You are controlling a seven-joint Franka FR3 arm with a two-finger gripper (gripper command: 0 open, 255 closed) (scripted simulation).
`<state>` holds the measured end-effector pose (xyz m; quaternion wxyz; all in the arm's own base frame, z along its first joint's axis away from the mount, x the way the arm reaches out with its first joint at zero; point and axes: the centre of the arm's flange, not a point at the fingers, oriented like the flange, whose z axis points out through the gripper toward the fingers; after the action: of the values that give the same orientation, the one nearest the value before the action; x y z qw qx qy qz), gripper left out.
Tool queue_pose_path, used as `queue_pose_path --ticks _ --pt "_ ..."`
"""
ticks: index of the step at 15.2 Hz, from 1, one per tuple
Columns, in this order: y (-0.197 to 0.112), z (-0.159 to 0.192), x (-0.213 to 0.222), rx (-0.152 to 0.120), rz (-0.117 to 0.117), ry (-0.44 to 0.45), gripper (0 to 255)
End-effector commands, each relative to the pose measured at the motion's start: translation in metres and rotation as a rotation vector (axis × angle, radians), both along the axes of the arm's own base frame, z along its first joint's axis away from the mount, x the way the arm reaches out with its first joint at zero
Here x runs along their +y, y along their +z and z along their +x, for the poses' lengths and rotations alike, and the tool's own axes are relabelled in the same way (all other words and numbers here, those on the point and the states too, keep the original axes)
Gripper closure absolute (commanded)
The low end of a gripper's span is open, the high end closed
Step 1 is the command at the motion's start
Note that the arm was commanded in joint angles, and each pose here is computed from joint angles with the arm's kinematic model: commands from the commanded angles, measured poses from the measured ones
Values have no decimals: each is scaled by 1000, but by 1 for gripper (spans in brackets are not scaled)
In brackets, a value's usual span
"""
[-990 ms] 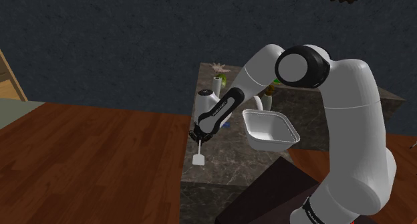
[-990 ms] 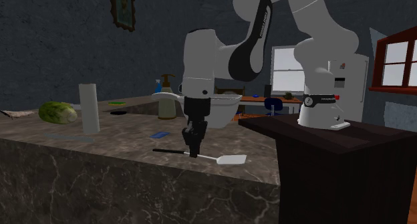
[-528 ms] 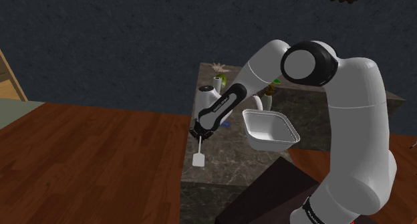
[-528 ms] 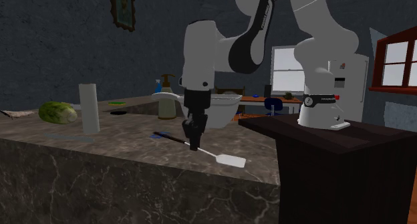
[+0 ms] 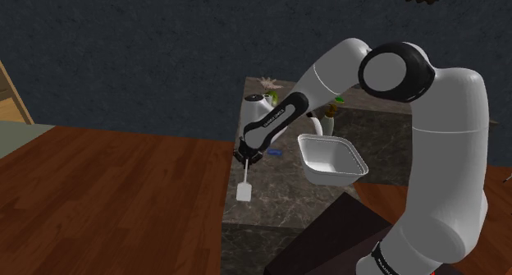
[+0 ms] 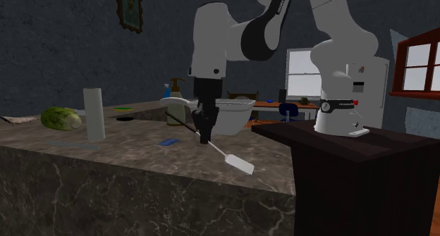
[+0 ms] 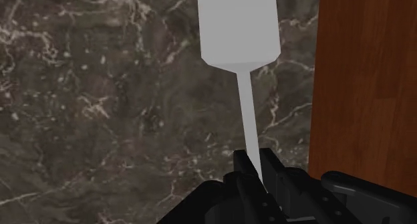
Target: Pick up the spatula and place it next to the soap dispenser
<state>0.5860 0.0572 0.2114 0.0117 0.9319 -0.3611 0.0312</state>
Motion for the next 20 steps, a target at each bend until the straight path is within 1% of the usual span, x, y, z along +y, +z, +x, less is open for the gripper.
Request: queue_pose_path --ticks 1,20 --pt "11 0 0 0 0 0 255" --pt "111 0 0 0 0 0 255"
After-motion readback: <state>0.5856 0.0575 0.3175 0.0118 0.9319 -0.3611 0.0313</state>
